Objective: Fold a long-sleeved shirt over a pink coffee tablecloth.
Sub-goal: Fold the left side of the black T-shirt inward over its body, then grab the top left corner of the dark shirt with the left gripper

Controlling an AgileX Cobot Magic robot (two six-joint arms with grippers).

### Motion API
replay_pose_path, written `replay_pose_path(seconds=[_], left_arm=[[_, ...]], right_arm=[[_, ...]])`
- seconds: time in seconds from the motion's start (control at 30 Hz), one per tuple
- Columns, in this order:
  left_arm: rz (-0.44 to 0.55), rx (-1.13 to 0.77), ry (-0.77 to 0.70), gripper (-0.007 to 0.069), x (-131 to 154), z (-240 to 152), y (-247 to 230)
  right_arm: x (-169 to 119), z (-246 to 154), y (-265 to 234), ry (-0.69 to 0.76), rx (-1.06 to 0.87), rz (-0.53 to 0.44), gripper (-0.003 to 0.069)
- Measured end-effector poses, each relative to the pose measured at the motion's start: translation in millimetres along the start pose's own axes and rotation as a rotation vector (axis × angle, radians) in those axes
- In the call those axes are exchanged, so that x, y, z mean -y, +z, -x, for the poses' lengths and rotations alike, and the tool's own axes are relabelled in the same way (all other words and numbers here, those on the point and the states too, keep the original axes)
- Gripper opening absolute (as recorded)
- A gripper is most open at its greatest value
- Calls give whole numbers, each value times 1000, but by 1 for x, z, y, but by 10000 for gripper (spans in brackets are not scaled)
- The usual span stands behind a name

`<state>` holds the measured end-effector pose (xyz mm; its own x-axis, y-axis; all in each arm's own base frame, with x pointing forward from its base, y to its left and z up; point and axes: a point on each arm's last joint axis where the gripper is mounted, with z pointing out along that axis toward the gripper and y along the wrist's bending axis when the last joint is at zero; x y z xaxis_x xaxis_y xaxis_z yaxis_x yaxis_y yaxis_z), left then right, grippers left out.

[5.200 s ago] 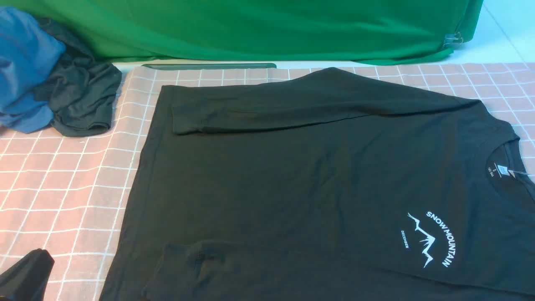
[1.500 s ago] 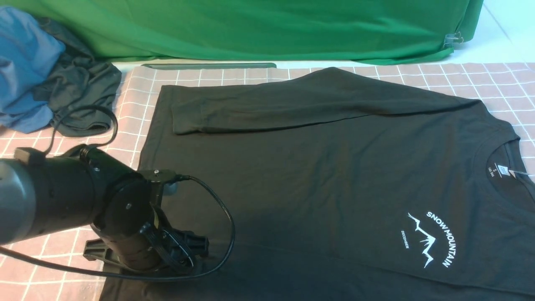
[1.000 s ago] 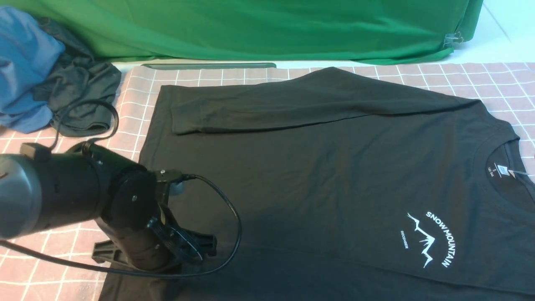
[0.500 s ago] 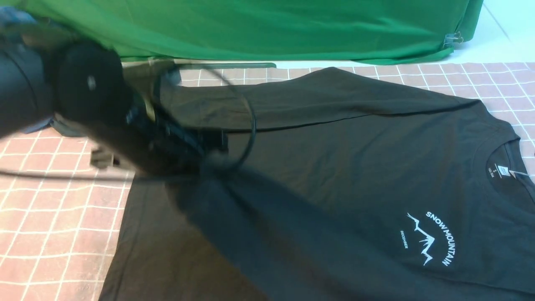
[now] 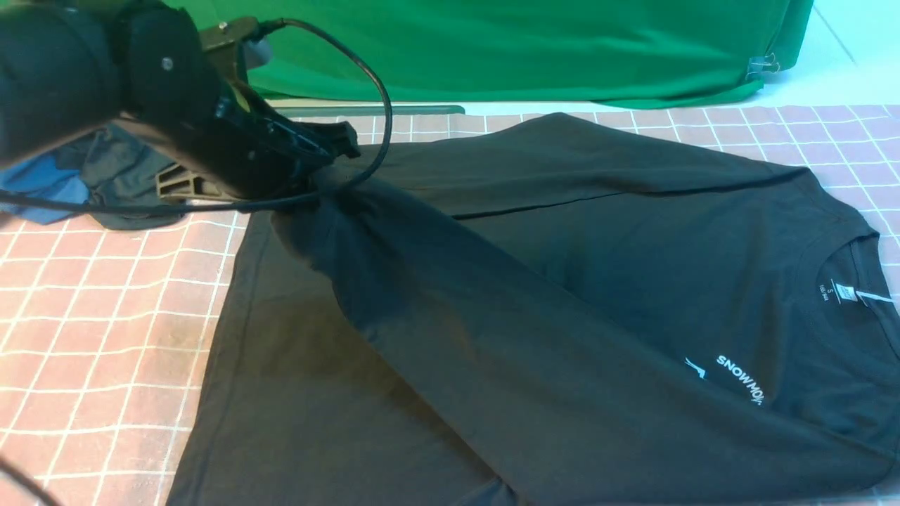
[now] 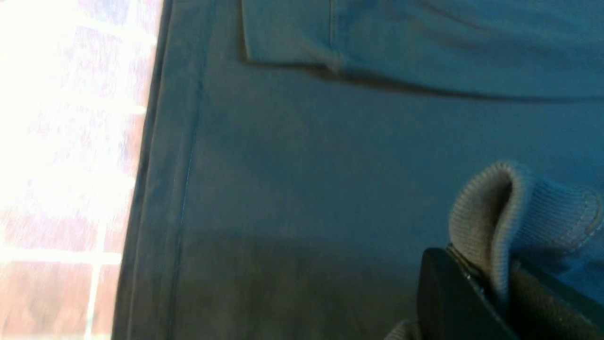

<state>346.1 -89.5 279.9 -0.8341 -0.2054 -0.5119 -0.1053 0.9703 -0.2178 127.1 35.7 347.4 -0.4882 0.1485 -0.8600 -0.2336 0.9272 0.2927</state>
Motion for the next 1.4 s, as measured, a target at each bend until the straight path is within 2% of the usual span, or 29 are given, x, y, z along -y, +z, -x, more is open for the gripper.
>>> replay_pose_path(seconds=[0.43, 0.73, 0.83, 1.0, 1.1, 1.17, 1.23, 1.37, 1.4], left_arm=[[37, 6, -51, 64, -18, 23, 47], [72, 22, 29, 72, -23, 23, 66], [87, 24, 55, 111, -24, 23, 68], [111, 31, 81, 272, -24, 30, 59], [111, 11, 59, 307, -21, 33, 43], [81, -22, 32, 298, -17, 33, 26], [12, -88, 19, 262, -10, 26, 10], [-146, -238, 103, 82, 17, -11, -15], [-159, -252, 115, 67, 20, -17, -16]], right_arm=[[-1, 0, 0, 13, 1, 9, 70], [-2, -1, 0, 20, -8, 17, 70], [-2, -2, 0, 18, -20, 19, 70], [-1, -3, 0, -8, -29, 16, 70], [-1, -5, 1, -19, -62, 10, 70], [1, -6, 6, -28, -120, 5, 70], [2, -7, 11, -41, -199, -3, 70], [7, 0, 26, -69, -316, -30, 70], [7, 0, 27, -71, -319, -33, 70]])
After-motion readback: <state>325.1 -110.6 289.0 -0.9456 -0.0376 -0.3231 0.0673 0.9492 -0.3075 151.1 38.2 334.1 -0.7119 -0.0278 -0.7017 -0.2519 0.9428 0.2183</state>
